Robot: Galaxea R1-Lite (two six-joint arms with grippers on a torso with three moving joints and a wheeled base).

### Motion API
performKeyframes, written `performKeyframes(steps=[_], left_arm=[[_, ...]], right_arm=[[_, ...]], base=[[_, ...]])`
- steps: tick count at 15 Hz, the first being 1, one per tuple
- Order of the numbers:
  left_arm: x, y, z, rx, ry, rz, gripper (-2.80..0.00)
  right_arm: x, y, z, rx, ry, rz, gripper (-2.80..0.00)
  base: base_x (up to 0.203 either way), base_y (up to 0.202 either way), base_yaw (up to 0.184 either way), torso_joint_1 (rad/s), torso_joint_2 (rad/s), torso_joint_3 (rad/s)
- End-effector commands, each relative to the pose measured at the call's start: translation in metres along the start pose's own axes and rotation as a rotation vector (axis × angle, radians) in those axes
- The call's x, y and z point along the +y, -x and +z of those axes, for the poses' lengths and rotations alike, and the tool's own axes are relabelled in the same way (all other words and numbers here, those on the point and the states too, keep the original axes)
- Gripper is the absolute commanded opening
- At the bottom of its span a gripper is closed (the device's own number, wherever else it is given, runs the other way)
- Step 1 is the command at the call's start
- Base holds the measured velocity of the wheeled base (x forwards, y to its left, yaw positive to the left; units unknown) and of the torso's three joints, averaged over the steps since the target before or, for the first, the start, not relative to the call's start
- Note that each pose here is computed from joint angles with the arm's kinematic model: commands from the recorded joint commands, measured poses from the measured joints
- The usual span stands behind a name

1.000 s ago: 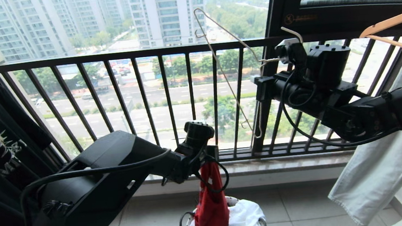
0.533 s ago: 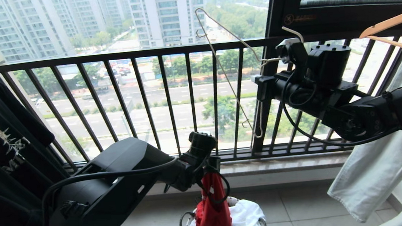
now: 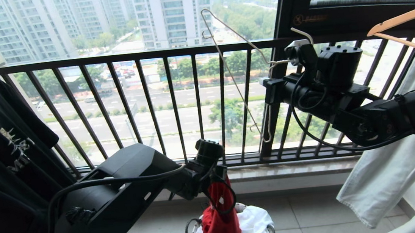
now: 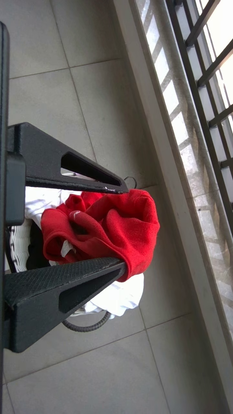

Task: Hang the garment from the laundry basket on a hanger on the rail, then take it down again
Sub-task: Put clothes in the basket

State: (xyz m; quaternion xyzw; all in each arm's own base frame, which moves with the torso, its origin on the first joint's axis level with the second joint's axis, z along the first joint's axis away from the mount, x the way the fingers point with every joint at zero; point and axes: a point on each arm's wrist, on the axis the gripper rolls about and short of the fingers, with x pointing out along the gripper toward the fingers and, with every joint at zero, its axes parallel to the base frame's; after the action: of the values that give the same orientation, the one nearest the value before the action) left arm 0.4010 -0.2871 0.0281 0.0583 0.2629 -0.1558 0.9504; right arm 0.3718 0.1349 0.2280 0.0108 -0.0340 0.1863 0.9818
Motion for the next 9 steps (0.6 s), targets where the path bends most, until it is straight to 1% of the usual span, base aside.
performKeyframes(steps=[1, 4, 6, 7, 9], left_arm=[[0.000, 0.001, 0.001, 0.001, 0.001, 0.002, 0.00], [0.001, 0.004, 0.002, 0.007, -0.003, 0.003, 0.00], [0.002, 0.007, 0.002, 0.041, -0.018, 0.006, 0.00], [0.002, 0.011, 0.007, 0.042, -0.018, 0.006, 0.00], [0.004, 0.021, 0.019, 0.017, -0.010, 0.004, 0.00]], right_arm=[[0.001, 0.000, 0.001, -0.006, 0.000, 0.003, -2.80], [0.000, 0.000, 0.001, -0.006, 0.000, 0.002, -2.80], [0.000, 0.000, 0.000, -0.004, 0.000, 0.001, -2.80], [0.001, 0.000, 0.001, -0.005, 0.000, 0.003, -2.80], [0.001, 0.000, 0.001, -0.006, 0.000, 0.003, -2.80]], base=[[0.000, 0.000, 0.000, 0.000, 0.00, 0.000], [0.000, 0.000, 0.000, 0.000, 0.00, 0.000], [0.000, 0.000, 0.000, 0.000, 0.00, 0.000], [0.000, 0.000, 0.000, 0.000, 0.00, 0.000], [0.000, 0.000, 0.000, 0.000, 0.00, 0.000]])
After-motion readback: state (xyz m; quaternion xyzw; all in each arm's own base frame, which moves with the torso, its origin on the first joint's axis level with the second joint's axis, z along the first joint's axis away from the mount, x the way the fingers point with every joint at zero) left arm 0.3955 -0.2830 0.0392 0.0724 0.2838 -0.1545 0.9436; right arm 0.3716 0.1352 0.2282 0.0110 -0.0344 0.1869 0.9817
